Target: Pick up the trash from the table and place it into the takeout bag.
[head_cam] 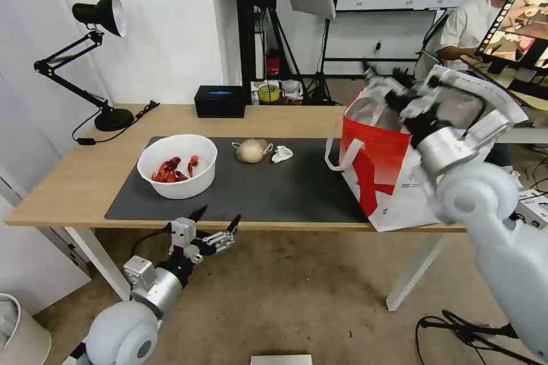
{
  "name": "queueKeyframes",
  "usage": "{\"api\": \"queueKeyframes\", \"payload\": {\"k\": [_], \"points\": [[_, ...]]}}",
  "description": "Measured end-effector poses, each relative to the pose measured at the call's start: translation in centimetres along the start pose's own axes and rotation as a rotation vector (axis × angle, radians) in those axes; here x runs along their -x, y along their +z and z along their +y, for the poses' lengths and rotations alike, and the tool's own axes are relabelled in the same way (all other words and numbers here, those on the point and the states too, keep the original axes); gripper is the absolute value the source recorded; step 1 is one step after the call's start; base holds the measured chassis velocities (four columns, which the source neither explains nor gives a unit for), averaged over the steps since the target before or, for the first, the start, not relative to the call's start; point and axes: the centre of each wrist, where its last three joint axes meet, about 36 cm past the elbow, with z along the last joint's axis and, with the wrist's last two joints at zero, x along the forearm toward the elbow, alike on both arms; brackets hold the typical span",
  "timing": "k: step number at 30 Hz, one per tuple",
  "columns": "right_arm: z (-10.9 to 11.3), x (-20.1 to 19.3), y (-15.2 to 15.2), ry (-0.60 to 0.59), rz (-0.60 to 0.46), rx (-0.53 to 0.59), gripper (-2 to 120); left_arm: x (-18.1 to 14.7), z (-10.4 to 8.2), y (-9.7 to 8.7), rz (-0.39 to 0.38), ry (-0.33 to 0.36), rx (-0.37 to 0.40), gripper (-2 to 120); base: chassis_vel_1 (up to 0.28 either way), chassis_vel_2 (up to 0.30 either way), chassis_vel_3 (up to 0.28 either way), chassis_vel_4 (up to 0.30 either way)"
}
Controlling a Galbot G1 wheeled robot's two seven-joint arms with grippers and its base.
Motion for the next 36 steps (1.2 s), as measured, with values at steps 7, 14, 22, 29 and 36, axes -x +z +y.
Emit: {"api": "queueKeyframes", "payload": {"k": [7,14,22,29,36], "points": [[1.6,-3.1,2.3,-0.082,0.064,-0.09,100,-0.1,0.7,-0.1,-0.005,0.003,0.026,100,0.0,0.0,0.0,0.0],[2.4,-6.4,6.3,-0.085,0.131,-0.161,100,-0.5,2.0,0.1,-0.012,-0.016,0.05,100,0.0,0.0,0.0,0.0],[3.0,-9.9,12.1,-0.039,0.156,-0.211,100,-1.3,2.2,1.0,-0.004,-0.048,0.081,100,0.0,0.0,0.0,0.0],[4.8,-13.2,15.0,0.054,0.214,-0.198,100,-2.0,2.3,2.0,0.014,-0.075,0.092,100,0.0,0.0,0.0,0.0],[5.9,-15.9,17.2,0.125,0.27,-0.192,100,-2.1,2.0,2.5,0.017,-0.085,0.081,100,0.0,0.0,0.0,0.0]]}}
